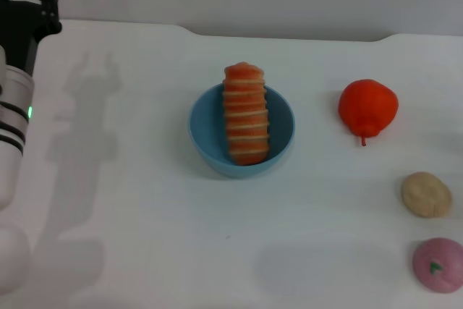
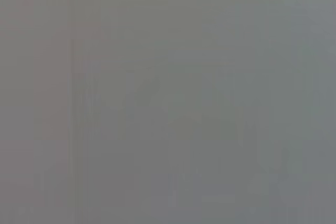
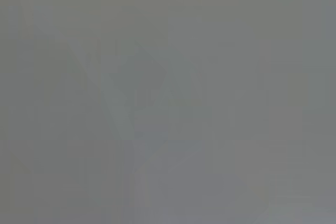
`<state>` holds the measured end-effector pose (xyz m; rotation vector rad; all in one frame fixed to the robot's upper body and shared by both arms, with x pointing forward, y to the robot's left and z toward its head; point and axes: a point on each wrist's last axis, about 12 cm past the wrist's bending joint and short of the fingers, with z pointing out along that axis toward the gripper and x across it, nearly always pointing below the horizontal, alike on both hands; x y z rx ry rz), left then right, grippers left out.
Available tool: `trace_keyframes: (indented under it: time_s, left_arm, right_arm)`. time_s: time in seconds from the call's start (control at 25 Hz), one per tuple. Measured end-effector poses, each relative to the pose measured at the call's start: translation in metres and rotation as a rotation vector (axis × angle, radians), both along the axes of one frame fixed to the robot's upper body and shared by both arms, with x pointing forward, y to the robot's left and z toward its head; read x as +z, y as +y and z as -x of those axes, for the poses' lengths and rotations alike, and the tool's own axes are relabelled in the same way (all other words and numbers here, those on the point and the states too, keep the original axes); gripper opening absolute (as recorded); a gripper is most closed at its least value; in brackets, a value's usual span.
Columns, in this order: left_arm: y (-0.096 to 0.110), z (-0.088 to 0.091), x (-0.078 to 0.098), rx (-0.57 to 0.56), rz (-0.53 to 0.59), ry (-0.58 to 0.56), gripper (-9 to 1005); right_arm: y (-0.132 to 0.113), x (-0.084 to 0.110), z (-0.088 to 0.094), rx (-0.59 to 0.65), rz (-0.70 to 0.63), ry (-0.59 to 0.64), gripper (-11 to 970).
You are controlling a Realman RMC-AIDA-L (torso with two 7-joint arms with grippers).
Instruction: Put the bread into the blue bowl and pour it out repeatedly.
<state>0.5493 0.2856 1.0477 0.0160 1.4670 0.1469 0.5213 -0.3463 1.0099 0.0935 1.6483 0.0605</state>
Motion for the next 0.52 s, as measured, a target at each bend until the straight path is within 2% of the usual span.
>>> trace_keyframes:
  time_s: [0.28,0.52]
  left_arm:
    - [-0.011,0.007,-0.002,-0.058,-0.039,-0.031,388]
    - [-0.014,0.006,-0.008,-0.065,-0.026,0.020,389]
  right_arm:
    - [0.017,-0.004,-0.005,0.071,0.107,0.032,475]
    - [0.022,-0.005,-0.005,0.108,0.127,0.035,475]
